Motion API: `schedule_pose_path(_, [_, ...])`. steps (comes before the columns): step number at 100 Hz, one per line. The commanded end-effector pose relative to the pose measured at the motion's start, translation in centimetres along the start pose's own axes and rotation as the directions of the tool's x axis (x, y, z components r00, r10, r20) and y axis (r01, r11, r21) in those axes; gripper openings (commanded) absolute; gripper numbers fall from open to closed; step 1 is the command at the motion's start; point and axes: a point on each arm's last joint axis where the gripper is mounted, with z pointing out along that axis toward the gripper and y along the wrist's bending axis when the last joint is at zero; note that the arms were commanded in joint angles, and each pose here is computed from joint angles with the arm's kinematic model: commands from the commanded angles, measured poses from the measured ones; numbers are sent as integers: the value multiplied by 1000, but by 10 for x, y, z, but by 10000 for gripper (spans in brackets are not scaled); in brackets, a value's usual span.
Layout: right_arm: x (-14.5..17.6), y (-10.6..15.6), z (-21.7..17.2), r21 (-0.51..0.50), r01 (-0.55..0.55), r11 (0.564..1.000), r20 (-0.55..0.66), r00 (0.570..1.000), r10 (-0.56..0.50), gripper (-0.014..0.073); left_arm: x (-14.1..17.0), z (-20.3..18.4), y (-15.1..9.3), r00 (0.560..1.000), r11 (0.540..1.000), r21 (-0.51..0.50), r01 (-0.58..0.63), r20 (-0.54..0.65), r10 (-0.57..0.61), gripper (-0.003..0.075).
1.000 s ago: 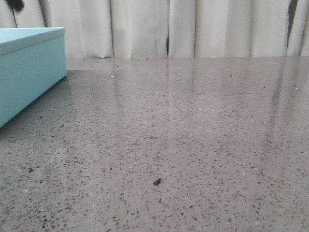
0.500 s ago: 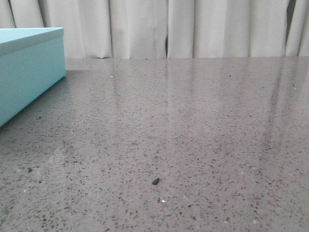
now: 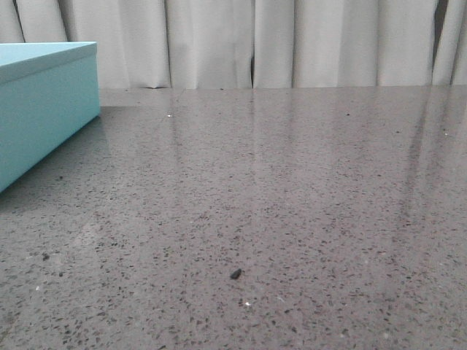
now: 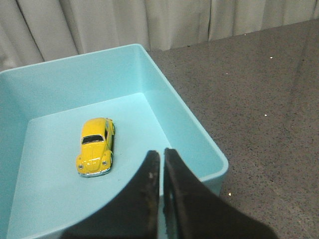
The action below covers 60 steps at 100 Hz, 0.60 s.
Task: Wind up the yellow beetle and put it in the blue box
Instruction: 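Open the left gripper and withdraw it from the box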
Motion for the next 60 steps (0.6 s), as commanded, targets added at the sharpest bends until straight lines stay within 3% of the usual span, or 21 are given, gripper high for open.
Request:
schedule_pose_path(1, [-10, -2, -6, 21, 10, 1000, 93, 996, -12, -49, -14, -3, 0, 996, 999, 11, 30, 85, -31, -19])
schedule_pose_path(36, [-10, -2, -6, 21, 10, 1000, 93, 996, -12, -49, -13, -3, 0, 996, 999, 13, 32, 83, -33, -19])
schedule_pose_path(45, [-10, -2, -6, 21, 10, 1000, 93, 996, -12, -49, -8, -2, 3, 993, 997, -39, -69, 91, 72, -19])
schedule_pose_path(60, [-10, -2, -6, 21, 10, 1000, 93, 996, -12, -49, 17, 2, 1, 982, 994, -73, -85, 160, 96, -19])
